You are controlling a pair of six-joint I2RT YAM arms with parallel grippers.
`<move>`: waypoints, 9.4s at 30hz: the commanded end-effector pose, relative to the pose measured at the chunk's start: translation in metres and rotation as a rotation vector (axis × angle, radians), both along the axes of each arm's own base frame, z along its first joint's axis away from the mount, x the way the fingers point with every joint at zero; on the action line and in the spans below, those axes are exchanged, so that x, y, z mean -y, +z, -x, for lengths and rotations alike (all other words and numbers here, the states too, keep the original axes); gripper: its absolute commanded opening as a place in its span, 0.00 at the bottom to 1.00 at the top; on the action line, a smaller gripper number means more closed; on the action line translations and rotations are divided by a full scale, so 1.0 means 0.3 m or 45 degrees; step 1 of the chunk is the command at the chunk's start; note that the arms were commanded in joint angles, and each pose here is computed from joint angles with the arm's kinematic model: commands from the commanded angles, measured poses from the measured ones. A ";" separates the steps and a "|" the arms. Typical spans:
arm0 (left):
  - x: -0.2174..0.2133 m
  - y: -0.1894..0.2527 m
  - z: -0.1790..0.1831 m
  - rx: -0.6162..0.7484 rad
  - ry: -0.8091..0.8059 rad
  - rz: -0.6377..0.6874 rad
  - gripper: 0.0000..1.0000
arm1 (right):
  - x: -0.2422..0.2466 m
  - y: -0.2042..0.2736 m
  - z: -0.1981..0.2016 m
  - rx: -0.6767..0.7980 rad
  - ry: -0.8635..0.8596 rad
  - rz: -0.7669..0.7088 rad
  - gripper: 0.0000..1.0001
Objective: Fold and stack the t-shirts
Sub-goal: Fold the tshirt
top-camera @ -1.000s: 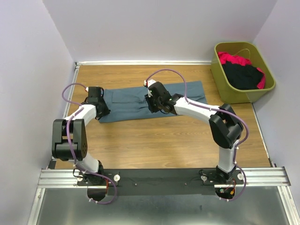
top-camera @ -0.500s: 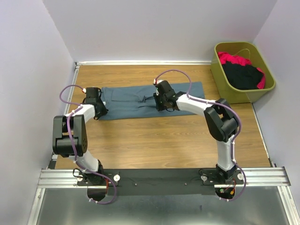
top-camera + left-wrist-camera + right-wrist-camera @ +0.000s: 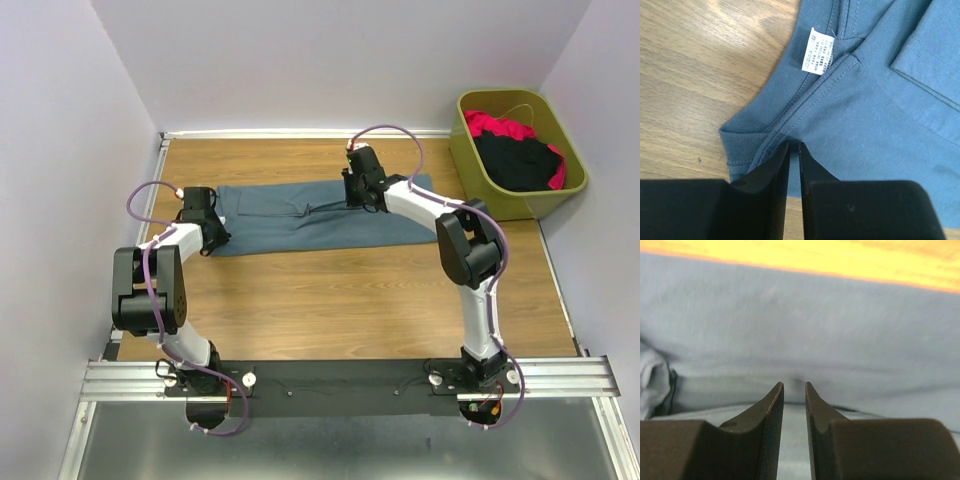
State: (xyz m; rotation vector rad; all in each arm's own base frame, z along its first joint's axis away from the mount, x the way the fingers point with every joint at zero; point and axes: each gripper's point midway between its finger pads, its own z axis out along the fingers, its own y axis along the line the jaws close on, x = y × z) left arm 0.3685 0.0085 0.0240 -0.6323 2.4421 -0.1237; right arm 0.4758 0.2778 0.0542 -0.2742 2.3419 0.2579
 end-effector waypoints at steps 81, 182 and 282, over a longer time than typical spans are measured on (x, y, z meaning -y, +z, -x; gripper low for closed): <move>0.645 0.089 -0.291 0.131 -0.473 0.136 0.07 | 0.343 0.000 0.548 -0.421 0.014 -0.114 0.46; 0.186 0.877 -0.336 0.696 -0.173 -0.368 0.15 | -0.066 0.206 0.519 -0.311 0.277 -0.008 0.66; 0.511 0.132 -0.530 0.273 -0.530 -0.150 0.37 | -0.013 -0.041 0.578 -0.460 0.231 -0.241 0.54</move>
